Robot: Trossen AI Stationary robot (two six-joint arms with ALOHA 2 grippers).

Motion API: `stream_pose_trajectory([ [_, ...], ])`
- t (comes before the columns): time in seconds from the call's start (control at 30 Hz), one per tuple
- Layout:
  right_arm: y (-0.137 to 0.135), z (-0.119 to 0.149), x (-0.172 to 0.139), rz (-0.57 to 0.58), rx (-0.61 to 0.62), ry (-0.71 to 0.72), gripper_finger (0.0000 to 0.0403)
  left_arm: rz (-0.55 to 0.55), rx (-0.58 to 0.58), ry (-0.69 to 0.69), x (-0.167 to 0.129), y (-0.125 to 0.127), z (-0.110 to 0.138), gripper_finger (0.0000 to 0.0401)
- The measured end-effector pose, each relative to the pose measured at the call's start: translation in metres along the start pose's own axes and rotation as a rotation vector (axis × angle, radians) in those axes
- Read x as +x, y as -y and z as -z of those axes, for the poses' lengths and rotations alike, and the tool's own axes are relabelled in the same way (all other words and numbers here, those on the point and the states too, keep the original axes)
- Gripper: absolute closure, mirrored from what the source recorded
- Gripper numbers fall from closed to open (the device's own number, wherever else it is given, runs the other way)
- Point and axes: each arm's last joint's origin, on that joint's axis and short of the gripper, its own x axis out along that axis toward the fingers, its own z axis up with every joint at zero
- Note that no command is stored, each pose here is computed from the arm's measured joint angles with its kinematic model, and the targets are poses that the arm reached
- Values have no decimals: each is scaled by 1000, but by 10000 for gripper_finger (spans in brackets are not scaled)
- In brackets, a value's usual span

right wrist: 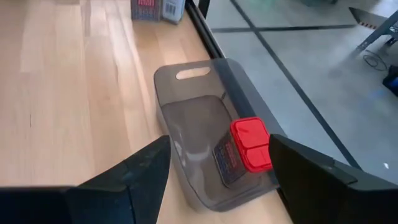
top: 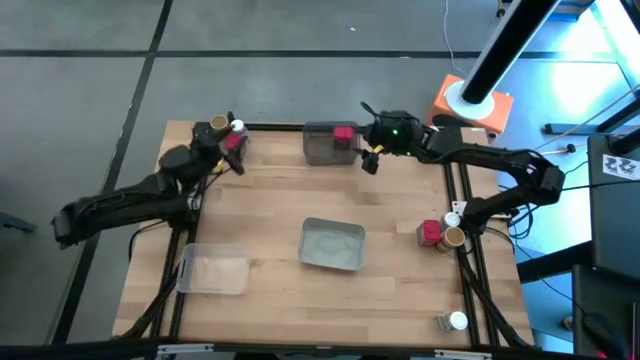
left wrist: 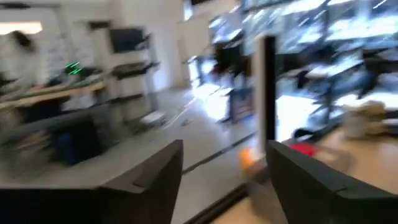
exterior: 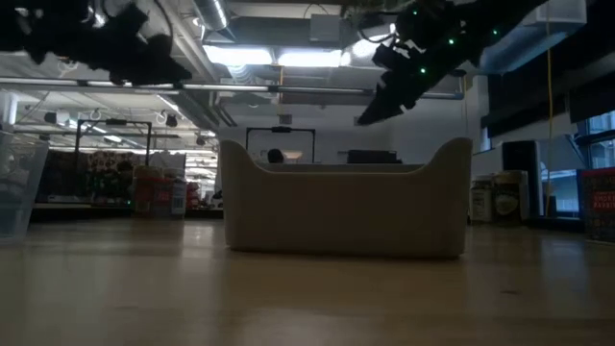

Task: Sort spices by type
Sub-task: Put the left red seasoning can into the black bin

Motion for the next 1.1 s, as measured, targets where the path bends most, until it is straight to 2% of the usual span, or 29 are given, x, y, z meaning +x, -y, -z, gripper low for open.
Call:
stream_pose_trajectory([
  [0.13,-2,6,3,9,26,36,134,-136,-18,-191,23,-9,-12,159],
  [0.33,-4,13,5,8,56,31,134,-179,-27,-470,38,-10,-15,158],
  [0.5,-4,13,5,8,55,31,134,-174,0,-538,37,-9,-8,158],
  [0.83,-3,13,6,14,31,39,134,-190,-32,-540,37,-10,-8,157],
  [1.1,-3,13,6,14,23,39,134,-191,-109,-568,44,-21,-3,114],
])
